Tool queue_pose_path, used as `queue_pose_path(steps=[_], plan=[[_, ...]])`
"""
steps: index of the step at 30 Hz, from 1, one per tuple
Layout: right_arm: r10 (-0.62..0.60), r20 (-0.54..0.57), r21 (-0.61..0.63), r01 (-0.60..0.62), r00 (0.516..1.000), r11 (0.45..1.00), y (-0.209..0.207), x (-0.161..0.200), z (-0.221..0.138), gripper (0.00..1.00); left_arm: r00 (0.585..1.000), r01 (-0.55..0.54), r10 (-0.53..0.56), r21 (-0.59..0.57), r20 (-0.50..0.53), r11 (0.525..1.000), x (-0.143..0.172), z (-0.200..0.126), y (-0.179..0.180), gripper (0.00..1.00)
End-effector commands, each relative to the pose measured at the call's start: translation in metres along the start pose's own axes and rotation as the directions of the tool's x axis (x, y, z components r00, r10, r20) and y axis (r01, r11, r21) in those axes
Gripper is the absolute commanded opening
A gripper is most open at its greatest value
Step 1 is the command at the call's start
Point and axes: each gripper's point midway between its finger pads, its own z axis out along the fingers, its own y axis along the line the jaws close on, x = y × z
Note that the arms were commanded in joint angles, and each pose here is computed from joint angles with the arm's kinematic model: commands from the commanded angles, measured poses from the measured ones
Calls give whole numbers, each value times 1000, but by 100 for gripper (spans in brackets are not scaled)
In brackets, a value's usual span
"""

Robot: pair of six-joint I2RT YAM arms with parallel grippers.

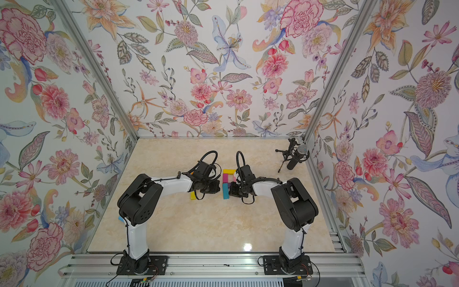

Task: Assemble the letter p with building blocks
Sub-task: Adjust the building block at the center of the board.

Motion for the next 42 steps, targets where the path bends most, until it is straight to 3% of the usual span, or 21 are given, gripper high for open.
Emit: queue_pose_path(steps=[1,28,34,38,42], plan=[[7,-22,4,-7,1000,1000,1,6,4,0,1000,-1,1,-11,-8,1000,5,-9,-4,0],[11,-23,11,-11,1000,1000,-2,9,2,0,1000,-2,2,-9,-11,1000,7,-9,-3,0],[9,-9,14,-9,1000,1000,-2,11,-8,0,1000,-3,3,-52,-5,999,6,-13,4,0],[3,5,61,-3,1000,998,-11,20,-25,0,997,-16,23,-114,68,993,-10,-39,4,0],[-45,72,32,43,996,999,3,16,-56,0,970,-34,54,-89,236,995,-36,-94,-17,0]])
